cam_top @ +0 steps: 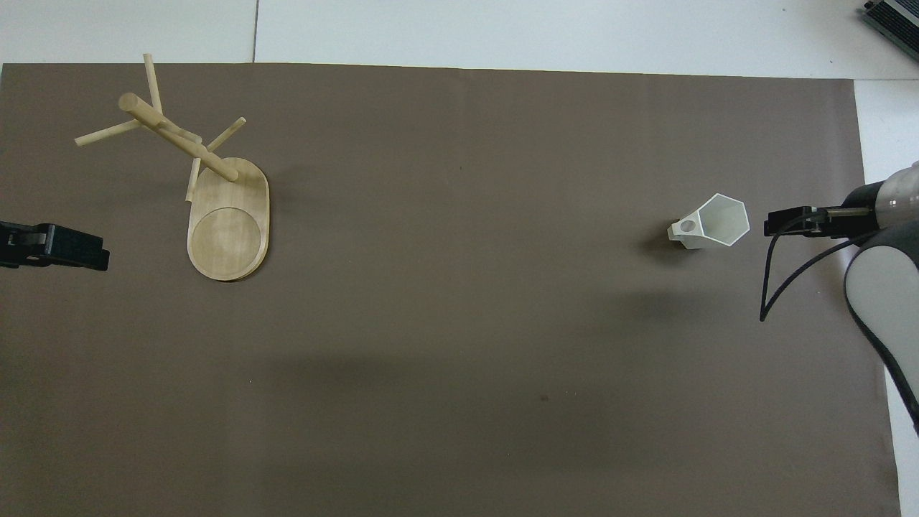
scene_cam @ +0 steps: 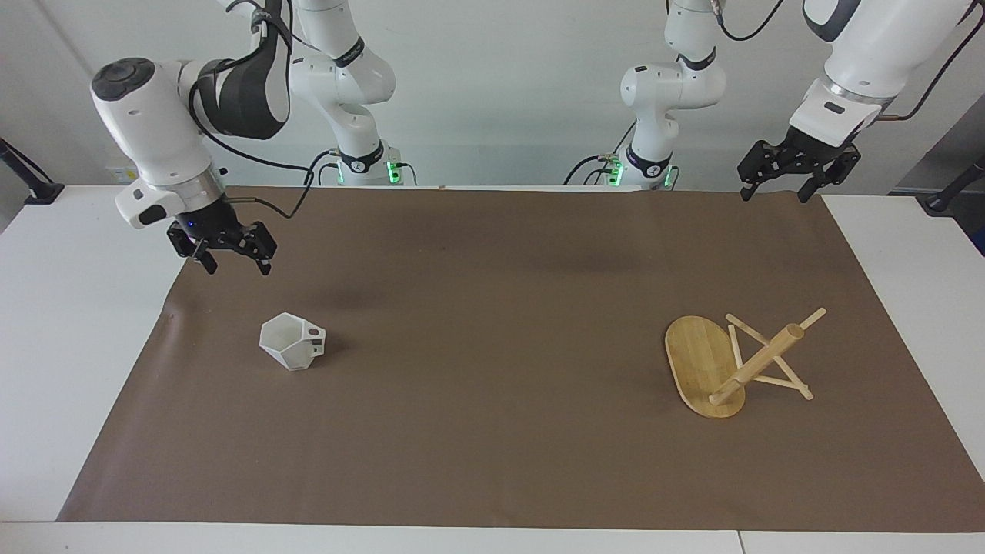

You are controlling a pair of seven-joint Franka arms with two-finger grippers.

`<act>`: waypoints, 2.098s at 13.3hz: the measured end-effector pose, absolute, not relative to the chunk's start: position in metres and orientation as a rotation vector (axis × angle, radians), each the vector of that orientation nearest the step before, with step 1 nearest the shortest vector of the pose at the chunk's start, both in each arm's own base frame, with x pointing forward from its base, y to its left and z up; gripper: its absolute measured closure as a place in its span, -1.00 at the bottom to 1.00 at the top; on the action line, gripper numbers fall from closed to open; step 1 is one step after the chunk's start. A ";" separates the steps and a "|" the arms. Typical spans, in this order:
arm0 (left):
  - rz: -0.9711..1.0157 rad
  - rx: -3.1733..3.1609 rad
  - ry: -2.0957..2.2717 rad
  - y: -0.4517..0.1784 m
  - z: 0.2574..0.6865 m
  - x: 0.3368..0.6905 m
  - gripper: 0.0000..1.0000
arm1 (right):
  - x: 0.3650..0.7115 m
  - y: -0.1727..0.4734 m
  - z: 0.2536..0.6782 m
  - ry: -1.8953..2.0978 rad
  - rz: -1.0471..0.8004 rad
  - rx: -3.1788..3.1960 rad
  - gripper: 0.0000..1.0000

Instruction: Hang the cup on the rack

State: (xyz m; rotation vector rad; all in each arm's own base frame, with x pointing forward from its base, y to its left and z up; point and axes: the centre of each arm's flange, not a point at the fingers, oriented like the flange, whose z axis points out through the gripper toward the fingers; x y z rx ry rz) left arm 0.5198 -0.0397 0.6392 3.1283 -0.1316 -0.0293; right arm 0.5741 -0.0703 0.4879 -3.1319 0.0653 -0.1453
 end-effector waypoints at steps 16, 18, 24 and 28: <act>-0.029 3.128 -0.132 -0.040 0.639 0.520 -1.00 | 0.598 -0.073 0.401 0.037 -0.199 -3.149 -1.00; -0.029 3.128 -0.132 -0.040 0.639 0.520 -1.00 | 0.600 -0.073 0.393 0.037 -0.206 -3.151 -1.00; -0.029 3.128 -0.132 -0.040 0.639 0.520 -1.00 | 0.598 -0.073 0.377 0.037 -0.219 -3.153 -1.00; -0.029 3.128 -0.132 -0.040 0.639 0.520 -1.00 | 0.596 -0.073 0.370 0.037 -0.206 -3.153 -0.94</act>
